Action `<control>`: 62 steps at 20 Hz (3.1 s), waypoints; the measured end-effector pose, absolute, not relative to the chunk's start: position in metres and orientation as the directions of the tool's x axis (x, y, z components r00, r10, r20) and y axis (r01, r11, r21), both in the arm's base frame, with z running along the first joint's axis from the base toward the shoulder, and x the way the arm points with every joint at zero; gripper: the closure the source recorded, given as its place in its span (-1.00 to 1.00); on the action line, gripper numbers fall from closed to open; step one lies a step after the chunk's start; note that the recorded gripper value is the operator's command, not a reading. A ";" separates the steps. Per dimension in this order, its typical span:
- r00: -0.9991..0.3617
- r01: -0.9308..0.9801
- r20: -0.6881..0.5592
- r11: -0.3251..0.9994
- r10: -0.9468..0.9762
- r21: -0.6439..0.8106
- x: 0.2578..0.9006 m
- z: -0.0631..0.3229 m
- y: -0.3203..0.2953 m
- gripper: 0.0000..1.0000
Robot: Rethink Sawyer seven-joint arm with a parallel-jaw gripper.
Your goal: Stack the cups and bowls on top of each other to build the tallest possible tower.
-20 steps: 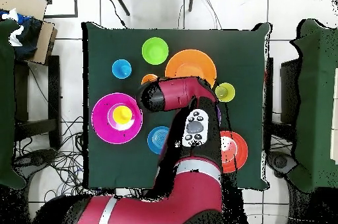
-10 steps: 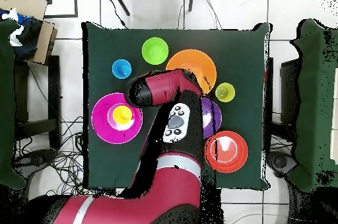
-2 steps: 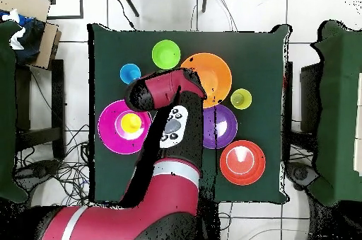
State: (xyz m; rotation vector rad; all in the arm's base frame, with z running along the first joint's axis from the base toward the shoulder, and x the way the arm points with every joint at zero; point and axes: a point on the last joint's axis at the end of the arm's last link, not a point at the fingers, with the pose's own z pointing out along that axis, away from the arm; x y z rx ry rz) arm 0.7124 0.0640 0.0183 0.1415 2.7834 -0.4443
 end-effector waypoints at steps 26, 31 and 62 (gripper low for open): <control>-0.948 0.096 -0.318 0.917 -0.035 -0.386 0.703 -0.015 0.052 -1.00; -0.950 0.083 -0.308 0.910 -0.051 -0.406 0.698 -0.019 0.056 -1.00; -0.911 0.106 -0.407 0.920 -0.062 -0.377 0.710 -0.055 0.049 -1.00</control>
